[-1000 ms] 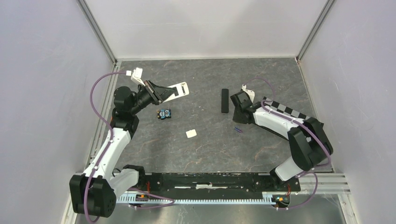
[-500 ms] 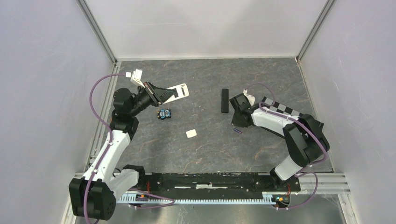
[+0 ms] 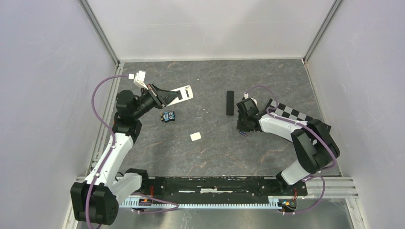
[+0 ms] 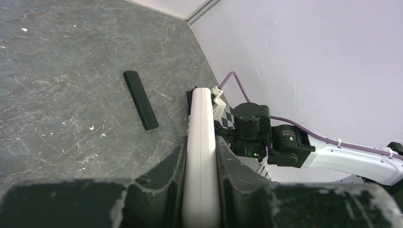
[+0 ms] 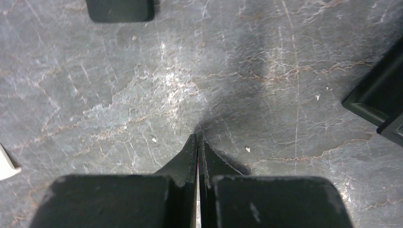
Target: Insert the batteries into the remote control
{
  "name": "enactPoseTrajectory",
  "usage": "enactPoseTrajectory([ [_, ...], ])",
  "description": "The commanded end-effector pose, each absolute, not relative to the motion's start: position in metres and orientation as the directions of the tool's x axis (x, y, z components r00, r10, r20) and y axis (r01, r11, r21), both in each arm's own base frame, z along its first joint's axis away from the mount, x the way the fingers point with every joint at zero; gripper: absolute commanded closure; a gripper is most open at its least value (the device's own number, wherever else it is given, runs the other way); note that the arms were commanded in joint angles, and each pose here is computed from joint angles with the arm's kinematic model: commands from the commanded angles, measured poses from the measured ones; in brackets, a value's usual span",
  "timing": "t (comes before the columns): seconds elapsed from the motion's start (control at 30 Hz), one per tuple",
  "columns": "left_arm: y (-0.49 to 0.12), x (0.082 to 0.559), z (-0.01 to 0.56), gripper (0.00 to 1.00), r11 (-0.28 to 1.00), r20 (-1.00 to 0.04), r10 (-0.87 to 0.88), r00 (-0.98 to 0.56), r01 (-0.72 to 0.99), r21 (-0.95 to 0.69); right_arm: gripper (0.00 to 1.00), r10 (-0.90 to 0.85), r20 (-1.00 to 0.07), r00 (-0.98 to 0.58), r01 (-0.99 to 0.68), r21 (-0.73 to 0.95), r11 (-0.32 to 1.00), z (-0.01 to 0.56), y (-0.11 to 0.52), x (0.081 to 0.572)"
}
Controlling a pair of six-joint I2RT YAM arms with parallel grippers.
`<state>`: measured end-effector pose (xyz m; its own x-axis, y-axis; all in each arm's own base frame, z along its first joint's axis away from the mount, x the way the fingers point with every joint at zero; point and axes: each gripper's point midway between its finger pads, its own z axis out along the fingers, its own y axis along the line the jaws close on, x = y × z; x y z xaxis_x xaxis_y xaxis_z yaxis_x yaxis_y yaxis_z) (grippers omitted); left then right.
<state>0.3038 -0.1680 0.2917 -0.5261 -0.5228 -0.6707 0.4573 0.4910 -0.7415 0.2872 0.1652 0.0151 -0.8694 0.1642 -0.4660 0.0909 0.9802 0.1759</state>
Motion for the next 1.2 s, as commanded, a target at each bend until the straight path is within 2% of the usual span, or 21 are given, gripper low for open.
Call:
enactPoseTrajectory([
  [0.0,-0.165,0.307,0.296,0.98,0.51,-0.699,-0.518,-0.493,0.478,-0.715,1.0,0.041,-0.452,-0.891,-0.029,0.147,0.989,0.011,0.161,0.269],
  [0.53,-0.166,0.308,0.297,0.98,0.51,-0.699,-0.516,-0.494,0.479,-0.715,1.0,-0.101,-0.438,-0.893,-0.19,0.166,0.968,0.015,0.165,0.251],
  [0.9,-0.166,0.308,0.298,0.98,0.516,-0.707,-0.51,-0.489,0.484,-0.707,0.98,-0.074,-0.481,-0.874,-0.128,0.081,0.988,0.041,0.145,0.257],
  [0.97,-0.165,0.308,0.299,0.98,0.517,-0.708,-0.509,-0.489,0.484,-0.706,0.94,-0.039,-0.486,-0.873,-0.093,0.087,0.992,0.045,0.143,0.257],
  [1.1,-0.165,0.308,0.299,0.98,0.52,-0.711,-0.508,-0.486,0.485,-0.703,0.63,0.071,-0.48,-0.874,0.035,0.084,0.996,0.048,0.135,0.255],
  [1.17,-0.165,0.308,0.299,0.98,0.522,-0.712,-0.507,-0.485,0.485,-0.702,0.55,0.134,-0.49,-0.862,0.103,0.089,0.991,0.049,0.13,0.254],
])
